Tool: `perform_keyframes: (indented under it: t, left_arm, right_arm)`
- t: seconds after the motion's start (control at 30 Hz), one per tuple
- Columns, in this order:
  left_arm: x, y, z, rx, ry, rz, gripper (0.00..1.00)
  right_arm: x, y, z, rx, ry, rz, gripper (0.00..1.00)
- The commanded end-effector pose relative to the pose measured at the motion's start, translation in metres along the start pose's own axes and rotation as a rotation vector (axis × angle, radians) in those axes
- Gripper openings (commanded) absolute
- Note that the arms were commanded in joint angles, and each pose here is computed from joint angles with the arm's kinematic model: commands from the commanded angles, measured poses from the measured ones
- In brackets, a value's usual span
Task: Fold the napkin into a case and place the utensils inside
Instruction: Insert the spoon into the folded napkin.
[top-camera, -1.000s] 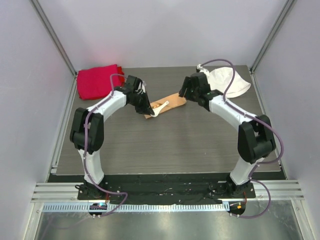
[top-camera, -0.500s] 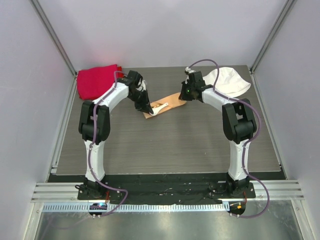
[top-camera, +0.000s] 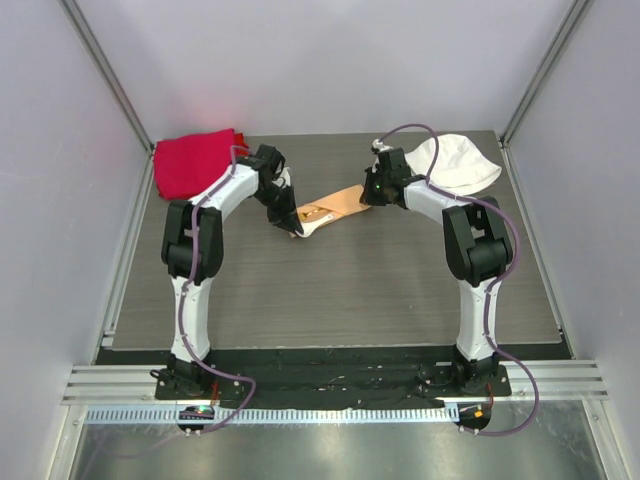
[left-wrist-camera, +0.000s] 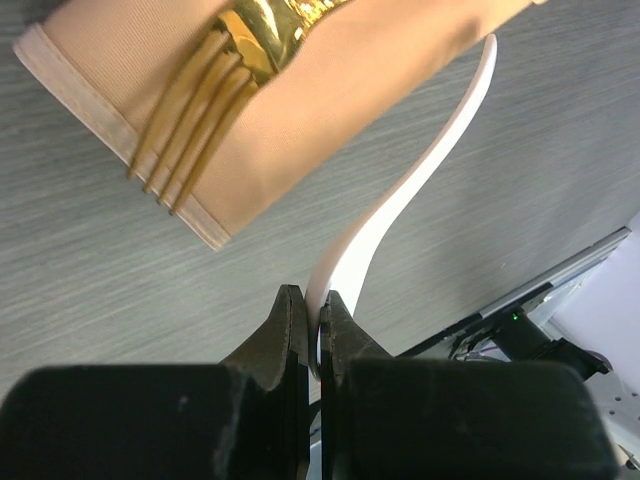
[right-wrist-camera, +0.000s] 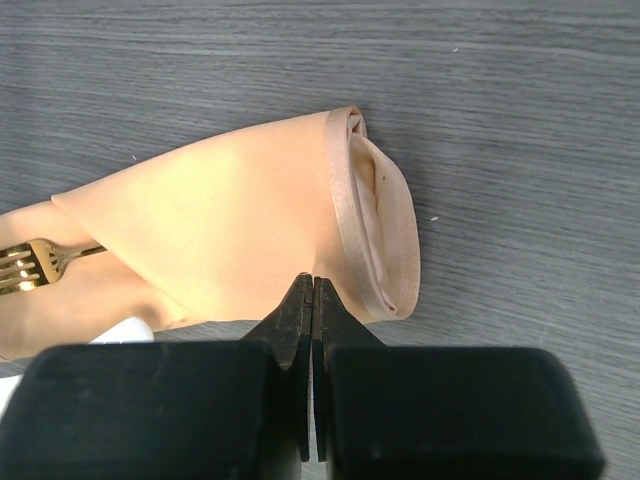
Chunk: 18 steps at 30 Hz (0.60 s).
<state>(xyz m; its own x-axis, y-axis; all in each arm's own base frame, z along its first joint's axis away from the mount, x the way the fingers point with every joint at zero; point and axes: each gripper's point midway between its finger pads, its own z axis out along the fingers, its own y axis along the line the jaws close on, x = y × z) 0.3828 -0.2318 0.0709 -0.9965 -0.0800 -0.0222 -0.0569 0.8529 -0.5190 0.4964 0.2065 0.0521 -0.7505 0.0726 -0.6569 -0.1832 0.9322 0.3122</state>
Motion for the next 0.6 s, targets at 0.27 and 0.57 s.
perform_keyframes:
  t: [0.27,0.57]
  left_arm:
    - [-0.028,-0.003,-0.004,0.004,-0.026,-0.007,0.0]
    - [-0.025,0.001,0.005,0.006,0.01,-0.031,0.0]
  right_arm:
    - [-0.008,-0.005,0.009,0.019,-0.041,-0.006,0.01]
    - [-0.005,-0.007,0.014,0.024,-0.031,-0.006,0.01]
